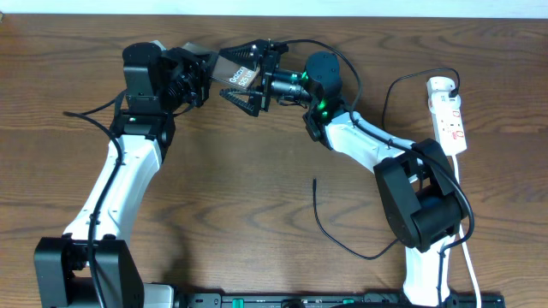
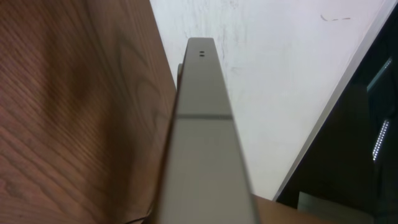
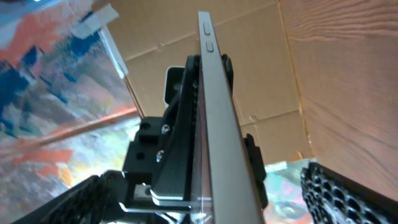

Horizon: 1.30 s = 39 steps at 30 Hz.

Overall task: Plug charger to phone and switch on socket
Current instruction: 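Open the right gripper and release the phone to the left gripper, then move the right gripper down over the black cable's plug end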

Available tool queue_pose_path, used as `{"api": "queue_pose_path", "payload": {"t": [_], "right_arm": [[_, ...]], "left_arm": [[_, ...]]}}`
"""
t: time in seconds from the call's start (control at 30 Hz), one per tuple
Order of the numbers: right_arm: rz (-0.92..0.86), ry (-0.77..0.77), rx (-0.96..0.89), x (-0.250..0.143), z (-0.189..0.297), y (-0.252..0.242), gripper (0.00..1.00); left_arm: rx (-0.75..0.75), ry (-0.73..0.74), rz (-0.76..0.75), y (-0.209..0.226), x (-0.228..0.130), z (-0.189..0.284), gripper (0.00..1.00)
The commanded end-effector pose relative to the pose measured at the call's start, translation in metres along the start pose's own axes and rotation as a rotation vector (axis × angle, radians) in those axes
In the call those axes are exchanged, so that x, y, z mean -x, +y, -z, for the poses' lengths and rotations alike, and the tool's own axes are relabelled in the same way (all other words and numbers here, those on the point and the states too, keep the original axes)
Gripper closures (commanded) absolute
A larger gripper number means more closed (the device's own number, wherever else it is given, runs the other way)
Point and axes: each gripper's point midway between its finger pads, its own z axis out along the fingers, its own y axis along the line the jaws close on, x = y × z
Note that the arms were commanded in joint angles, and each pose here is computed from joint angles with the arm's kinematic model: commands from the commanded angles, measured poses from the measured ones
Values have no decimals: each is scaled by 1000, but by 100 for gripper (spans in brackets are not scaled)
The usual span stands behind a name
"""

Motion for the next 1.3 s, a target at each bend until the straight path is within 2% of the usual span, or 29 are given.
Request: {"api": "queue_pose_path", "payload": {"t": [0.0,0.17,0.37,0.6,0.87,1.27], "right_arm": [[18,19,6,-9,-6,4,1],[19,19,6,-9,-6,4,1],[77,20,3,-4,1,6,1],[283,26,-6,9,21,10,1],[399,44,-100,28,46,-11,1],[502,87,-228,42,65,-28,1]], "left_arm": [[-39,13,-48,-16,-3,3,93],[-39,-1,-45,-16,3,5,93],[16,-53,-53,0,32,15,93],[1,-50,-76,5,67,38,93],[-194,149,-173,-22,72,61,93],[-280,502,-237,10,40,38,93]]}}
